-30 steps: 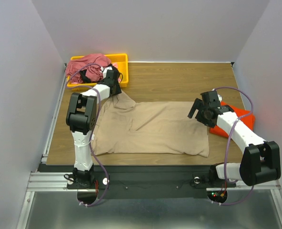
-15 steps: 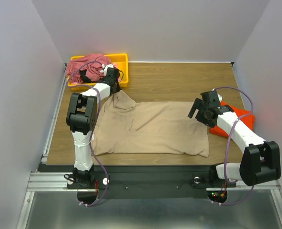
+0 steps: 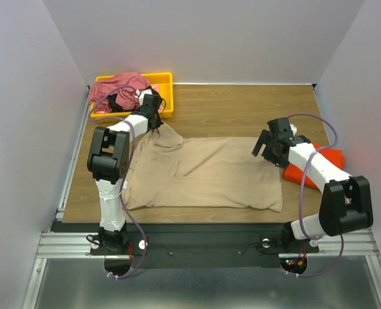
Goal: Fold and stack the t-shirts
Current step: Grap the side of the flattened tshirt furthest away from the robot with both arms
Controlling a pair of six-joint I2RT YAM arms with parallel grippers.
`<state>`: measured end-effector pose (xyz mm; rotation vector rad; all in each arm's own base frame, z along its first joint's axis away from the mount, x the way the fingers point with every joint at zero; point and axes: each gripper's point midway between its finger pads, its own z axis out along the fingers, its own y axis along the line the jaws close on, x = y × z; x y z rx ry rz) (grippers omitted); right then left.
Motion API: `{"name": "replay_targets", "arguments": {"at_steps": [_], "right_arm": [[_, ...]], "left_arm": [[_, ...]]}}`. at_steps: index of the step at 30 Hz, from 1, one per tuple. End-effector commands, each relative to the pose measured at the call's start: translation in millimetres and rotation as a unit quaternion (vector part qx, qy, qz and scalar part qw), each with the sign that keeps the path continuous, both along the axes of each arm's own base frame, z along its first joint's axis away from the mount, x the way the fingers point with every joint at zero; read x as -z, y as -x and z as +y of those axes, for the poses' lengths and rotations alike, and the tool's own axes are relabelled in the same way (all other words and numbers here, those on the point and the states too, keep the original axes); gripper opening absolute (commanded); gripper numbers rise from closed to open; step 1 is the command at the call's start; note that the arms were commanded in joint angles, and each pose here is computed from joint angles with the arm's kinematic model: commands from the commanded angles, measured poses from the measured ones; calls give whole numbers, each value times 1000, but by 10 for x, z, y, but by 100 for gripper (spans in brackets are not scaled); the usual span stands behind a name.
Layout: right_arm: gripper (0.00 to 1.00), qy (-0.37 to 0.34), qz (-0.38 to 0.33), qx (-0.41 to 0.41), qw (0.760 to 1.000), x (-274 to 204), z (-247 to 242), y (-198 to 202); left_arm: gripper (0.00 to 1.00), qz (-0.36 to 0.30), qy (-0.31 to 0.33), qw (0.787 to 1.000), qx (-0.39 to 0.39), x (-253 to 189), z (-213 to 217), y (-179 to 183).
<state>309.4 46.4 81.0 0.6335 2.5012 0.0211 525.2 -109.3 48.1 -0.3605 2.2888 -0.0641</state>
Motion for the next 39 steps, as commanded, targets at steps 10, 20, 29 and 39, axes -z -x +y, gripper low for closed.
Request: {"name": "replay_targets", "arguments": {"at_steps": [10,20,29,39], "right_arm": [[100,38,-29,53,997,-90,-67,-656],[100,78,-20,81,993,112,-149,-1204],[99,102,-18,109,989,268,-345,-1608],[97,108,-21,107,988,297,-364,-1787]], "left_arm": [[0,-66,56,996,-35,-563,16,197],[0,-60,73,994,-49,-664,51,416],[0,-45,82,993,-72,-750,106,627],[0,-45,93,992,-78,-901,70,850]]}}
